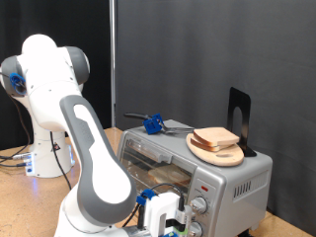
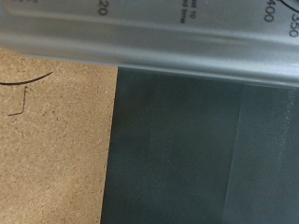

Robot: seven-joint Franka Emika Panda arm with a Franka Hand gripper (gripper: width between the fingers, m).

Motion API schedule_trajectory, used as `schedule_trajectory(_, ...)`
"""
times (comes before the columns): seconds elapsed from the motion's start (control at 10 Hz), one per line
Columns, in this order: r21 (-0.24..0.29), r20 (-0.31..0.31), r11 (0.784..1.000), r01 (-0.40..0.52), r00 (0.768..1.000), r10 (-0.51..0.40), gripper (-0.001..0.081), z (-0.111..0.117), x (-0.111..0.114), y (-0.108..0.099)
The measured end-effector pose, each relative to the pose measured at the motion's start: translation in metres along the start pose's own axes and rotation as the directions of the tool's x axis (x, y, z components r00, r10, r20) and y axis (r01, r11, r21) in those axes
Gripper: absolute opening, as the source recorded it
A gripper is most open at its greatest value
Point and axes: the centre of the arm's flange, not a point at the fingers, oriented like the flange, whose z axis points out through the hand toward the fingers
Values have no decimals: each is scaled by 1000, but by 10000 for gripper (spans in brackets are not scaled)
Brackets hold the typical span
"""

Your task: Make a piece of toast with the oven

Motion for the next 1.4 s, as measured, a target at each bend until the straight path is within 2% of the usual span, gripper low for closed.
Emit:
schedule_trajectory(0.3,1,14,1000,4,1000,-4,808,9,-2,-3)
schedule_trajectory(0.8,1,15,1000,0,1000,0,808,10,-2,-3)
schedule_trajectory(0.9,0,17,1000,-2,1000,2,781,11,-3,-2)
schedule_trajectory(1.0,-2,21,1000,-7,1000,7,602,14,-3,-1)
schedule_trajectory(1.1,-3,24,1000,-10,1000,10,602,15,-4,1)
schedule_trajectory(1.2,-3,25,1000,-12,1000,12,402,16,-4,2)
schedule_trajectory(1.3,-3,25,1000,-14,1000,14,402,17,-4,3)
schedule_trajectory(1.4,-4,25,1000,-15,1000,15,266,18,-4,3)
